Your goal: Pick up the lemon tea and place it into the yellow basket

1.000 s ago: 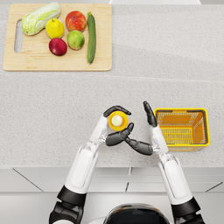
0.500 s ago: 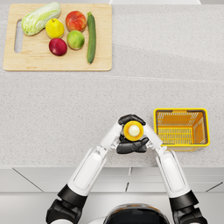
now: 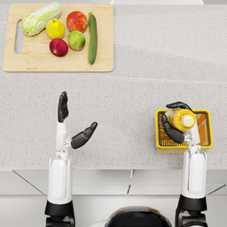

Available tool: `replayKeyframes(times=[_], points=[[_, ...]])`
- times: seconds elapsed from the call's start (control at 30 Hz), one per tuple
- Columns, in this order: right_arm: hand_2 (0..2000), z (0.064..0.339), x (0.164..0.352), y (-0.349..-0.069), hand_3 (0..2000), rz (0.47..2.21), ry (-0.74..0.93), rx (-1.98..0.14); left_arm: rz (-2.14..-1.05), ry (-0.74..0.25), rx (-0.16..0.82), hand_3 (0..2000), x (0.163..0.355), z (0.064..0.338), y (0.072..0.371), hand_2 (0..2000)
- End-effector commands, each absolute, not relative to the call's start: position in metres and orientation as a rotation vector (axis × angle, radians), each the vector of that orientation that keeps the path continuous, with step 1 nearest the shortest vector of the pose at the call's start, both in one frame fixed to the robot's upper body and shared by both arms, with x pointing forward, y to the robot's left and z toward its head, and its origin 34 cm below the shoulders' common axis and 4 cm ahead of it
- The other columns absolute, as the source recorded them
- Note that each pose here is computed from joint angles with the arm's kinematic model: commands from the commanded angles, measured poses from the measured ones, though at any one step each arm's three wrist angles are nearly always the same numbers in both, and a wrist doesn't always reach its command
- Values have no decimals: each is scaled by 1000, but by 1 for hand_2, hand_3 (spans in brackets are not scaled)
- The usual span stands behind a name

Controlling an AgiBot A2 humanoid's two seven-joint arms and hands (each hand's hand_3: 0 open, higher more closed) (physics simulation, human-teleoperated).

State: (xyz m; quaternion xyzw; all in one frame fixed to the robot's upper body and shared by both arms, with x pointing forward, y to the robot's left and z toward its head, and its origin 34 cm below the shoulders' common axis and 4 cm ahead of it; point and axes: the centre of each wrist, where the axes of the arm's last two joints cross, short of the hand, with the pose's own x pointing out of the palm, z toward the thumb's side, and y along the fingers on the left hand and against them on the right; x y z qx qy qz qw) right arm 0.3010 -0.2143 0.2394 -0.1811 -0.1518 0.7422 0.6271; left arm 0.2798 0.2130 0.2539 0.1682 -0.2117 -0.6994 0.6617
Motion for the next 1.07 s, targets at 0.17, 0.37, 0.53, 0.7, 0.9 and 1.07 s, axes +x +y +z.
replayKeyframes(times=[0.17, 0.37, 0.53, 0.7, 0.9, 1.07], points=[[2000, 212, 303, -257, 2000, 1583, -148, -139, -1504, -474, 352, 0, 286, 252, 233, 0], [0, 209, 299, -251, 693, 1524, -65, -26, -1529, -471, 339, 0, 298, 253, 226, 0], [0, 278, 296, -242, 0, 1418, -412, -437, -1494, -555, 401, 0, 321, 296, 232, 0], [0, 270, 324, -264, 0, 1339, -403, -380, -1429, -527, 321, 0, 344, 292, 253, 0], [0, 264, 321, -263, 0, 1339, -400, -376, -1437, -515, 309, 0, 342, 285, 250, 0], [0, 263, 323, -264, 0, 1337, -398, -372, -1433, -513, 303, 0, 343, 285, 252, 0]])
